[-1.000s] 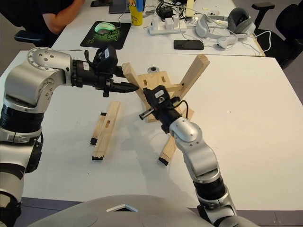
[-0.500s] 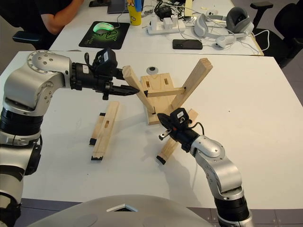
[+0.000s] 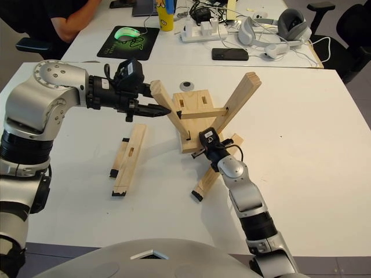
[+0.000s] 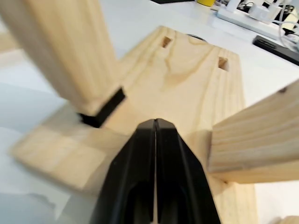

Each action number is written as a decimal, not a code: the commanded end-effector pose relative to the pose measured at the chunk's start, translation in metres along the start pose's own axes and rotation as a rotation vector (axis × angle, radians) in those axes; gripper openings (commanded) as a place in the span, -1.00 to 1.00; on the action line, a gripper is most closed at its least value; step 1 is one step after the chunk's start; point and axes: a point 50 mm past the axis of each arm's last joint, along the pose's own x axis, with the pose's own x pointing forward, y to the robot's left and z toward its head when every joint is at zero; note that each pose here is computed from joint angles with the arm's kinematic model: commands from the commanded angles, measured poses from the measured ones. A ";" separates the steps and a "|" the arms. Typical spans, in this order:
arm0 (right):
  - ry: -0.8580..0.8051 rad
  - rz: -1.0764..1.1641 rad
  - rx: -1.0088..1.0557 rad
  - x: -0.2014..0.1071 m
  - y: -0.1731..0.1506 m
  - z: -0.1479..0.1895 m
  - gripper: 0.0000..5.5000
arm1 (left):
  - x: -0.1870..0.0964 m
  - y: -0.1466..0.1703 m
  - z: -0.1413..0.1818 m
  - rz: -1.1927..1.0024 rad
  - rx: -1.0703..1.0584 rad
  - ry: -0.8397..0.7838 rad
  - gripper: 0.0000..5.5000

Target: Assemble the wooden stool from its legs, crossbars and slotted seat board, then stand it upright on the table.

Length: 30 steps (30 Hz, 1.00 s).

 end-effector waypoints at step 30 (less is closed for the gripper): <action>0.655 0.318 0.254 -0.040 0.070 -0.052 -1.00 | 0.040 -0.018 0.031 -0.154 0.104 -0.014 -0.25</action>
